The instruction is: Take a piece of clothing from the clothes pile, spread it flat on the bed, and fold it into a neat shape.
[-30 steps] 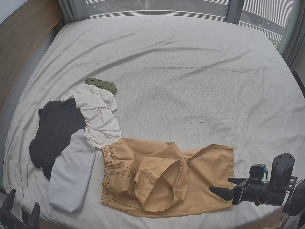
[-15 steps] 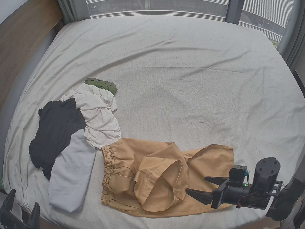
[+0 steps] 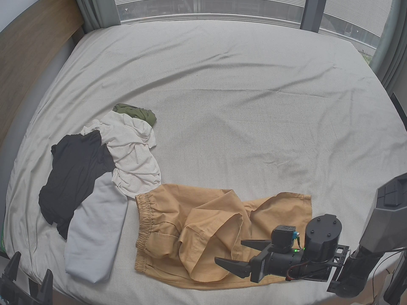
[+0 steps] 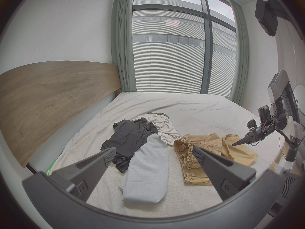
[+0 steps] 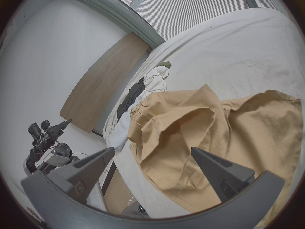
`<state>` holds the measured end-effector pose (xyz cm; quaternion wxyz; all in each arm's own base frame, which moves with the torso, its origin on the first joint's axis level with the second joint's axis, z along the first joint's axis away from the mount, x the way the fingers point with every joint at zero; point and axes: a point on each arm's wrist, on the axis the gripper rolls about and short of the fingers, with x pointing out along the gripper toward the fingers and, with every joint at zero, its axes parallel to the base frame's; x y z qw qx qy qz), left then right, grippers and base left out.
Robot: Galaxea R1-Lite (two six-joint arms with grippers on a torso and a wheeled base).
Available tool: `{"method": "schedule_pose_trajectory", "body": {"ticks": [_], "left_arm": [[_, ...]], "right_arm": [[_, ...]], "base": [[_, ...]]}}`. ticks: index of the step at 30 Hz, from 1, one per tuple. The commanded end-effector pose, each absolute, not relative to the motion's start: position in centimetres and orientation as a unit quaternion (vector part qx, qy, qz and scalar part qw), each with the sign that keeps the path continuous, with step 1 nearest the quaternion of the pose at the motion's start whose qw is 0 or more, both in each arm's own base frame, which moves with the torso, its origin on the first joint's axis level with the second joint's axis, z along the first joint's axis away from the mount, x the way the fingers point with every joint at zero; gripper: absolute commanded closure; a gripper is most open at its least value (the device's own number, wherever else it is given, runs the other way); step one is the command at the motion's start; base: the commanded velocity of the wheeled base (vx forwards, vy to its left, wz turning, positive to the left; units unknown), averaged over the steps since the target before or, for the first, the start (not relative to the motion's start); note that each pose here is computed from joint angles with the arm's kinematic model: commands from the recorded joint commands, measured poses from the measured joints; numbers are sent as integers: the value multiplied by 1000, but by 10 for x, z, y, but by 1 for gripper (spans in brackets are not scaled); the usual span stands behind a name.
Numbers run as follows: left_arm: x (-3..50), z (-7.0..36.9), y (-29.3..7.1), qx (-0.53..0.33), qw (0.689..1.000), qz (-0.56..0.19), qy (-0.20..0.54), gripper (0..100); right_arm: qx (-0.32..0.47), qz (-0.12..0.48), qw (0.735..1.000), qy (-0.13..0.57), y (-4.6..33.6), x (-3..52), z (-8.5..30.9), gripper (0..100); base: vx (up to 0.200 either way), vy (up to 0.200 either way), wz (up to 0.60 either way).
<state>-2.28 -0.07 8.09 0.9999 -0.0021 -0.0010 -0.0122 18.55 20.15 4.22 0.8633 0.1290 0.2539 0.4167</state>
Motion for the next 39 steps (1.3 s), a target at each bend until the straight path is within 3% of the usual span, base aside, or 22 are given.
{"method": "schedule_pose_trajectory", "body": {"ticks": [1, 22, 35, 36, 39], "left_arm": [[-23, 76, -1, -2, 1000, -12, 0, 0], [-23, 76, -1, -3, 1000, -12, 0, 0], [-23, 76, -1, -3, 1000, -12, 0, 0], [-23, 76, -1, -2, 1000, -12, 0, 0], [-23, 76, -1, -3, 1000, -12, 0, 0]], "right_arm": [[129, 421, 860, 256, 216, 195, 32, 0], [152, 439, 852, 242, 264, 222, 18, 0], [159, 439, 853, 232, 271, 228, 15, 0], [161, 439, 853, 231, 271, 229, 15, 100], [165, 437, 854, 229, 270, 230, 16, 100]], "base": [[0, 0, 0], [0, 0, 0], [0, 0, 0], [0, 0, 0], [0, 0, 0]]}}
